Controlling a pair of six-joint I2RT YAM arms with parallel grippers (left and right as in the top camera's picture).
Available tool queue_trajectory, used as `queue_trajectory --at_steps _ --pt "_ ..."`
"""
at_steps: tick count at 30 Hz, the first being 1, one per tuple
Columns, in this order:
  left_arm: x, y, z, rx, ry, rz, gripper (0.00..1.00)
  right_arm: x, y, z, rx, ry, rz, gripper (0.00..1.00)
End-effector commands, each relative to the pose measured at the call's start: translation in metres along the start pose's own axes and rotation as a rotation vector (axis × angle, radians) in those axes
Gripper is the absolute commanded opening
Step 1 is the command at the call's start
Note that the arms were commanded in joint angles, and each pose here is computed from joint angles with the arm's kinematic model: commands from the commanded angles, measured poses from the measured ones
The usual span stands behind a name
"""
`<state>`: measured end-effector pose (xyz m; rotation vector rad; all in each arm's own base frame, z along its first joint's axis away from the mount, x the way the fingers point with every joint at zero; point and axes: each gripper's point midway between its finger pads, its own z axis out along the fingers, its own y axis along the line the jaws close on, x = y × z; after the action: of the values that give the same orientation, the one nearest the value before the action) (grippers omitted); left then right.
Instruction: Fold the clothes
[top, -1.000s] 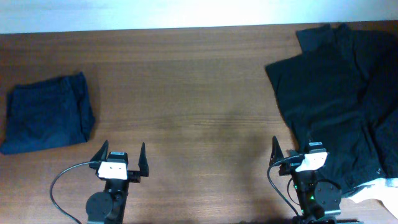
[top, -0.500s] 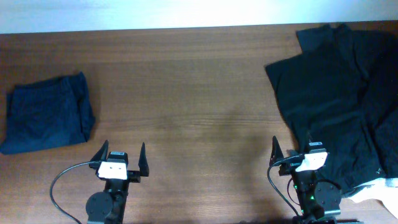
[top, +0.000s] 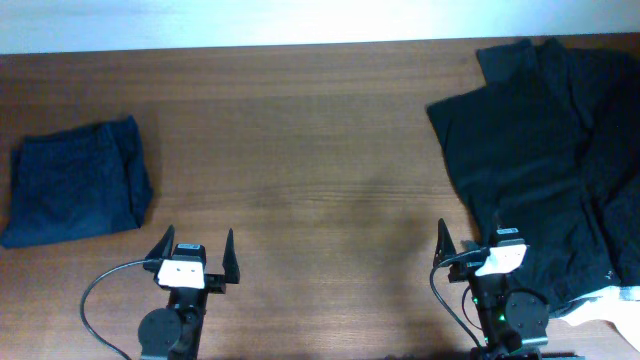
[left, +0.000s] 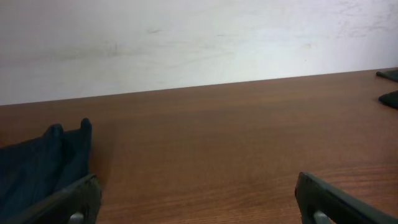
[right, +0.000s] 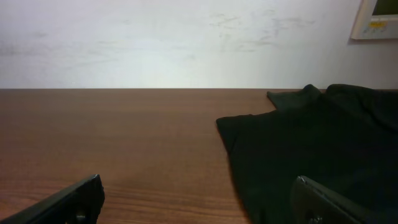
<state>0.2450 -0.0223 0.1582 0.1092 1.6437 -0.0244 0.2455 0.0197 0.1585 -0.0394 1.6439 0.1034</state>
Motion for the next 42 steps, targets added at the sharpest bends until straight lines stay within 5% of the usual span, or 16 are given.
queue_trajectory --at_steps 1,16,24,34,42 --pt "0.002 0.002 0.000 -0.011 0.002 -0.010 0.99 0.003 0.000 0.000 0.004 0.006 -0.007 0.99" --pt "-0.014 -0.003 -0.002 0.020 -0.013 -0.011 0.99 -0.002 0.000 -0.003 0.002 0.030 0.001 0.99" --pt "-0.043 -0.005 0.006 0.041 0.131 -0.009 0.99 -0.027 0.001 -0.007 0.011 0.156 0.005 0.99" --pt "-0.044 -0.009 0.043 0.071 0.404 -0.009 0.99 -0.051 -0.007 0.031 0.069 0.540 0.001 0.99" --pt "-0.022 -0.027 0.061 0.171 0.646 -0.039 0.99 -0.018 -0.038 0.097 0.146 0.978 0.044 0.99"
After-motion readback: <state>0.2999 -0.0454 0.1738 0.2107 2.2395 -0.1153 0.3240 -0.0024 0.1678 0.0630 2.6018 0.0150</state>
